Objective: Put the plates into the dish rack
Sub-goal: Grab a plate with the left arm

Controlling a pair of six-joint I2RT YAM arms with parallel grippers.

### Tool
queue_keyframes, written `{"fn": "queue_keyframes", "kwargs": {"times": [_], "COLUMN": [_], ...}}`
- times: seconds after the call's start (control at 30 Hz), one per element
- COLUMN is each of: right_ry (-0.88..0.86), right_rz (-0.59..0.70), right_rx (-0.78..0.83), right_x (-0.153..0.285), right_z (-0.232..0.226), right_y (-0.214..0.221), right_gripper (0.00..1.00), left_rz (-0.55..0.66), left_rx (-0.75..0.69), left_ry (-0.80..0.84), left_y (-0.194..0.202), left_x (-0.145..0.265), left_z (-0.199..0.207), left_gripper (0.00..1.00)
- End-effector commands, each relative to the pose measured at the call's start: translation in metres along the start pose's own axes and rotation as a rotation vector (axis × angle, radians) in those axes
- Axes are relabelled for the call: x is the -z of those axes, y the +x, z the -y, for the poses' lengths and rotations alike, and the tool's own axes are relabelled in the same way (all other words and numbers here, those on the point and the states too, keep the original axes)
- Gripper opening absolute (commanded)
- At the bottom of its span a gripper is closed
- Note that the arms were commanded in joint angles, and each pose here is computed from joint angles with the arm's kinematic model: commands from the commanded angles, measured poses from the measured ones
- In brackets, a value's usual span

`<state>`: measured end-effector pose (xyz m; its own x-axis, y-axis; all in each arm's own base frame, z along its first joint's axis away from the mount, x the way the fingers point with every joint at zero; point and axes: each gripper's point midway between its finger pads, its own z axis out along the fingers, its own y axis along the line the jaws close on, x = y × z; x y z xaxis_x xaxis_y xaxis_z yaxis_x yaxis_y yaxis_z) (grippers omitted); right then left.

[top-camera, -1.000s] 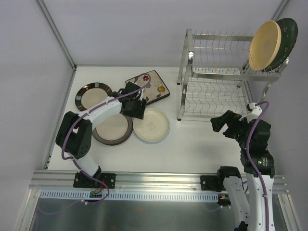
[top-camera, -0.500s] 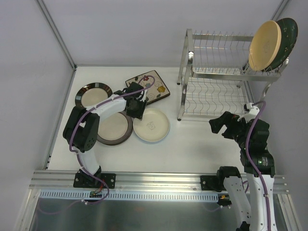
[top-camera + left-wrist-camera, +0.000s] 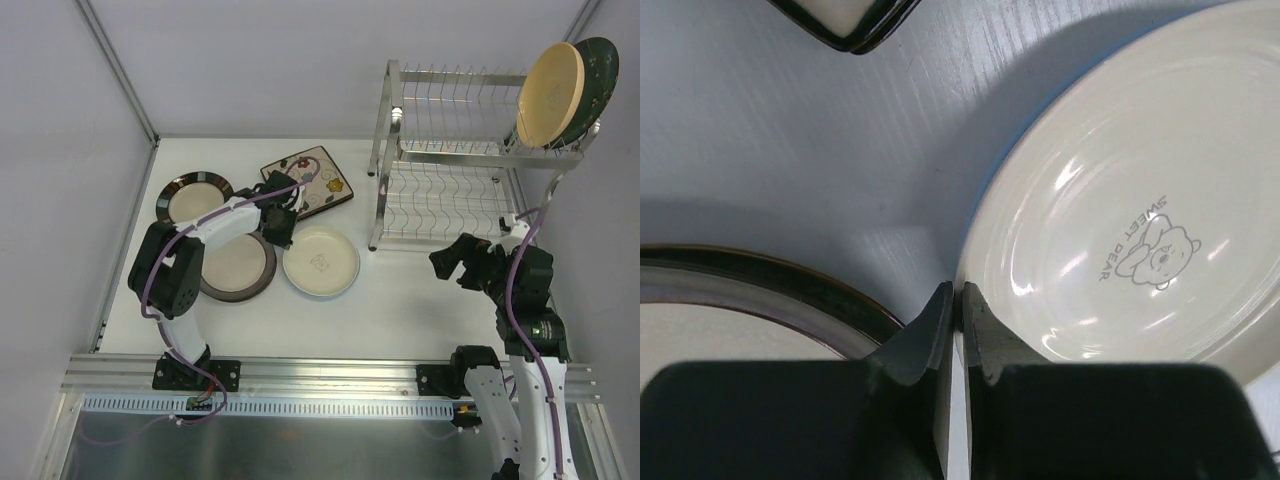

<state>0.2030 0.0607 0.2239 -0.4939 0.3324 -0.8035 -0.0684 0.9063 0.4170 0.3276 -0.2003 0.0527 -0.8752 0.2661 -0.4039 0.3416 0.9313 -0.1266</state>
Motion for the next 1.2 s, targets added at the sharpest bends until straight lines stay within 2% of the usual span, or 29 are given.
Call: {"fn": "queue_keyframes", "kwargs": {"times": [0.0,0.4,0.8,1.17], "right_ry": [-0.06,-0.149,-0.239,-0.378], "right_rz": [-0.016,-0.147,-0.247,-0.3], "right_rx": [-0.014,-0.128,-0.195,-0.151], "right_x": [-0.005,-0.026,-0.048,-0.065], "right_z": [-0.01,-0.019,-0.046,-0.11], "right_y": [0.004,0.042,0.069,0.081], "right_gripper": [0.99,1.0,1.0,1.0], "left_rz": [0.045,0.127,0.188,0.247], "left_rx": [0.034,0.105,0.165,0.231], "left_ry": [0.045,0.106,0.18,0.266], "left_y": [-0.006,-0.014,-0.002,0.013], "left_x": [0.025,0.062,0.097,0.124], "left_z": [0.012,0.025,0.036,0.047], "left_gripper": [0.0,0.0,0.0,0.0]}}
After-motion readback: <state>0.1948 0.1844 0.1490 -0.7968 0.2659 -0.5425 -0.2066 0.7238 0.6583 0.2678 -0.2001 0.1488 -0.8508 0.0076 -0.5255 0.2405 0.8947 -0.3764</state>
